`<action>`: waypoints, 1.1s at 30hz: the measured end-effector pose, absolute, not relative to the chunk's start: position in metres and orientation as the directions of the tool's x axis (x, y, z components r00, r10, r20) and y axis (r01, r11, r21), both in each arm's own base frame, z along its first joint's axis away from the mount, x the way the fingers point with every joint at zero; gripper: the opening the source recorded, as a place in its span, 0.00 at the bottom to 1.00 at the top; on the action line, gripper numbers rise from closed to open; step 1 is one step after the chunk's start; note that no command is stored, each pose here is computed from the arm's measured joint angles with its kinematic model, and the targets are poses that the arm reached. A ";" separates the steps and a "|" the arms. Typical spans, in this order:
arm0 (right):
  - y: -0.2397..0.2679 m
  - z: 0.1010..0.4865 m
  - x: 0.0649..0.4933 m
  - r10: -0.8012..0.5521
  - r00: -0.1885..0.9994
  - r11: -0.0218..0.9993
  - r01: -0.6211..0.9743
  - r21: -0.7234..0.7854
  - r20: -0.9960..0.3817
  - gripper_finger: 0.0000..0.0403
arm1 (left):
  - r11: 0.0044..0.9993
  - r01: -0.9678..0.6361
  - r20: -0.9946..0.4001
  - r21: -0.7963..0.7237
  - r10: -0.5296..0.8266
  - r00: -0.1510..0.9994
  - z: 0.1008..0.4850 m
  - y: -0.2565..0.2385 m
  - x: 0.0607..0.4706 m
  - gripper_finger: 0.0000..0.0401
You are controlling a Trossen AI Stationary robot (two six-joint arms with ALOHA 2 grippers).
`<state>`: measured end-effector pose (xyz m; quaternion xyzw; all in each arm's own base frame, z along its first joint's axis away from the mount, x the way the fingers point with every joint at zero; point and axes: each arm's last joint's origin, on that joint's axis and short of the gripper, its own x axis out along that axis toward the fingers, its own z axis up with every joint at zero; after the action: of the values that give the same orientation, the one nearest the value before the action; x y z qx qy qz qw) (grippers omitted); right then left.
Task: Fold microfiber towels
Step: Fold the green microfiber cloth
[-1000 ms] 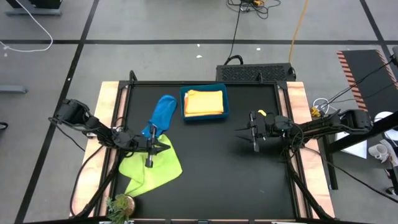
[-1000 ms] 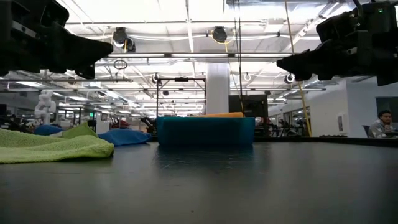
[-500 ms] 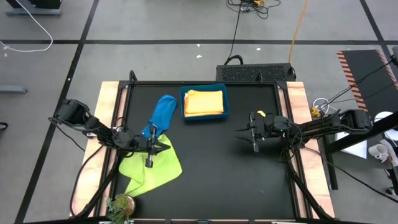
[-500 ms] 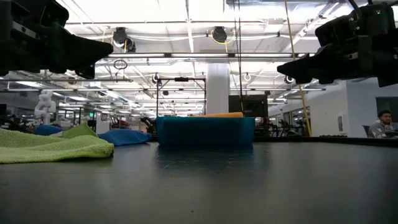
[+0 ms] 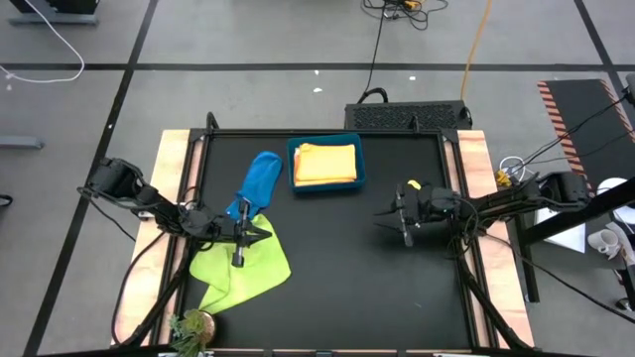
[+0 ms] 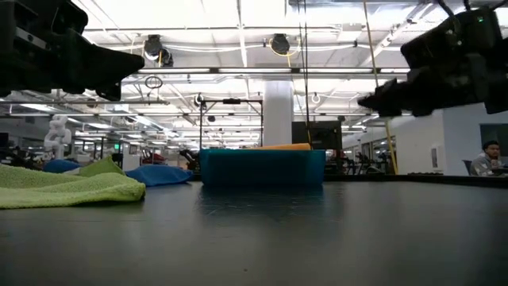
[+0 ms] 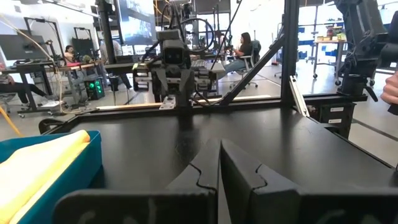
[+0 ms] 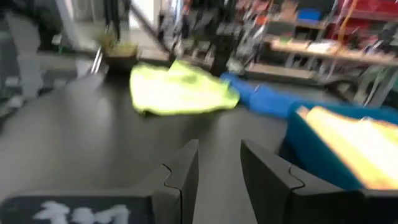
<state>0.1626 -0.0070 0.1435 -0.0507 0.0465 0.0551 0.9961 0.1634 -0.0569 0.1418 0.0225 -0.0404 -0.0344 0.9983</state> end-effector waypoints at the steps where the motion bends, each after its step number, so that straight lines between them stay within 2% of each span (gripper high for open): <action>1: -0.006 0.139 0.163 0.112 0.984 0.988 -0.126 -0.092 -0.140 0.27 | 0.997 0.067 0.079 0.048 -0.070 0.994 0.142 -0.057 0.163 0.04; 2: -0.005 0.136 0.165 0.120 0.977 0.986 -0.137 -0.090 -0.177 0.27 | 0.997 0.067 0.079 0.047 -0.070 0.994 0.142 -0.057 0.163 0.04; 8: -0.002 0.139 0.180 0.139 0.972 0.979 -0.163 -0.119 -0.191 0.27 | 0.997 0.067 0.077 0.048 -0.070 0.995 0.142 -0.057 0.163 0.04; 16: 0.005 0.140 0.192 0.180 0.977 0.973 -0.194 -0.125 -0.118 0.27 | 0.997 0.066 0.074 0.049 -0.070 0.995 0.141 -0.057 0.164 0.04; 33: 0.013 0.142 0.260 0.212 0.965 0.961 -0.235 -0.145 -0.154 0.27 | 0.997 0.067 0.076 0.049 -0.070 0.995 0.141 -0.057 0.163 0.04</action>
<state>0.2596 0.0127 0.1418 -0.0813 0.0689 0.1132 0.9878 0.1635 -0.0569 0.1414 0.0232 -0.0386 -0.0342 0.9984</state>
